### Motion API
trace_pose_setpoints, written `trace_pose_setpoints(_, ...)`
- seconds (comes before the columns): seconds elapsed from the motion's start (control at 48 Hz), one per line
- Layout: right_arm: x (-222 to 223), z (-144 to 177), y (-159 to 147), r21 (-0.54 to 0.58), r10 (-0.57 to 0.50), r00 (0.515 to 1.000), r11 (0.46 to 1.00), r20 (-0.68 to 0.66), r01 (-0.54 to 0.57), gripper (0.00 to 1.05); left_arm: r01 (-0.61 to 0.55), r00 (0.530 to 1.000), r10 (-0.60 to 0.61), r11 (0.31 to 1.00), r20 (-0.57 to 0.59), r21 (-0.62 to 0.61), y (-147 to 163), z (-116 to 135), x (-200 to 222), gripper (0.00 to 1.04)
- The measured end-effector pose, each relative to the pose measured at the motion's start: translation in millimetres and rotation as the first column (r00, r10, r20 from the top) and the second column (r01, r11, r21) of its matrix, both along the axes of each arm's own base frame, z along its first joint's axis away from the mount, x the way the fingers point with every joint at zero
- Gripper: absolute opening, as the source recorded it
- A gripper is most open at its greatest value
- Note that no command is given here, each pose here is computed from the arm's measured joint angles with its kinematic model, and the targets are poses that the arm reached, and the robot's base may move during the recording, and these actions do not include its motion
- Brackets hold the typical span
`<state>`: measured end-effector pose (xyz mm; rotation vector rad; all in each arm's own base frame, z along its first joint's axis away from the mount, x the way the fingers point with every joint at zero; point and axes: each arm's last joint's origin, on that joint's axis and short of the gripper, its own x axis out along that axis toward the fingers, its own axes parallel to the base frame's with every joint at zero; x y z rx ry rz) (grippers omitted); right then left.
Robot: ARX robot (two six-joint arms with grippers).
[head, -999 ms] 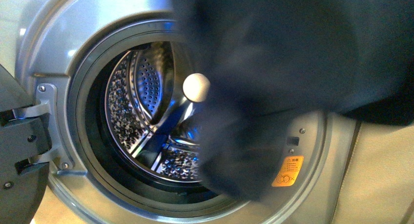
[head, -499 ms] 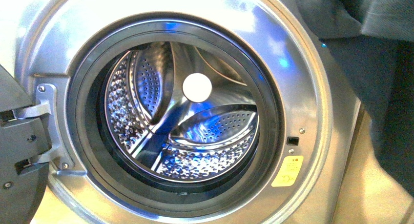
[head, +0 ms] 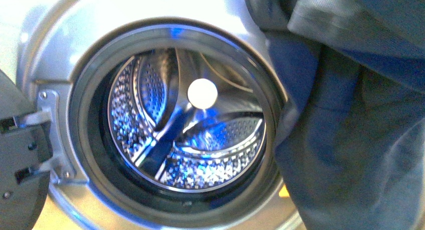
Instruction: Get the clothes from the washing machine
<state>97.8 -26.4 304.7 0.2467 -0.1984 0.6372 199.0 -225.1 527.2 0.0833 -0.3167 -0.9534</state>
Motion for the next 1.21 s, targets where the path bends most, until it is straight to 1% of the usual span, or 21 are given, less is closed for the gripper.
trace_pose_setpoints(0.104,0,22,0,-0.040,0.037,0.999,0.999,0.039,-0.035,0.97,0.000,1.000,0.000,1.000,0.000,0.000,0,0,0,0.12)
trace_pose_setpoints(0.166,3,29,1,-0.049,0.050,0.998,0.998,0.044,-0.048,0.97,0.000,1.000,0.000,1.000,0.000,0.000,0,0,0,0.12)
trace_pose_setpoints(0.271,18,44,4,-0.095,0.121,0.992,0.989,0.038,-0.117,0.97,0.000,1.000,0.000,1.000,0.000,0.000,0,0,0,0.12)
trace_pose_setpoints(0.437,46,47,-2,-0.161,0.178,0.984,0.972,0.011,-0.174,0.97,0.000,1.000,0.000,1.000,0.000,0.000,0,0,0,0.12)
trace_pose_setpoints(0.541,63,47,-7,-0.172,0.189,0.982,0.967,-0.002,-0.187,0.97,0.000,1.000,0.000,1.000,0.000,0.000,0,0,0,0.12)
trace_pose_setpoints(0.624,79,44,-9,-0.175,0.223,0.975,0.960,-0.003,-0.220,0.97,0.000,1.000,0.000,1.000,0.000,0.000,0,0,0,0.12)
trace_pose_setpoints(0.666,83,43,-5,-0.171,0.265,0.964,0.950,-0.005,-0.262,0.97,0.000,1.000,0.000,1.000,0.000,0.000,0,0,0,0.12)
trace_pose_setpoints(0.77,82,50,10,-0.180,0.376,0.926,0.914,0.036,-0.364,0.97,-0.001,1.000,0.001,1.000,0.000,0.000,0,0,0,0.12)
trace_pose_setpoints(0.895,76,56,25,-0.173,0.470,0.880,0.874,0.067,-0.454,0.97,-0.001,1.000,0.001,1.000,0.000,0.000,0,0,0,0.12)
trace_pose_setpoints(0.937,76,56,32,-0.151,0.502,0.863,0.859,0.058,-0.489,0.97,0.000,1.000,0.000,1.000,0.000,0.000,0,0,0,0.12)
trace_pose_setpoints(0.999,78,54,40,-0.100,0.517,0.856,0.853,0.026,-0.512,0.97,0.000,1.000,0.000,1.000,0.000,0.000,0,0,0,0.12)
trace_pose_setpoints(1.082,82,49,48,-0.062,0.512,0.859,0.857,-0.021,-0.512,0.97,0.000,1.000,0.000,1.000,0.000,0.000,0,0,0,0.12)
trace_pose_setpoints(1.207,94,43,55,-0.057,0.469,0.881,0.879,-0.065,-0.473,0.97,0.000,1.000,0.000,1.000,0.000,0.000,0,0,0,0.12)
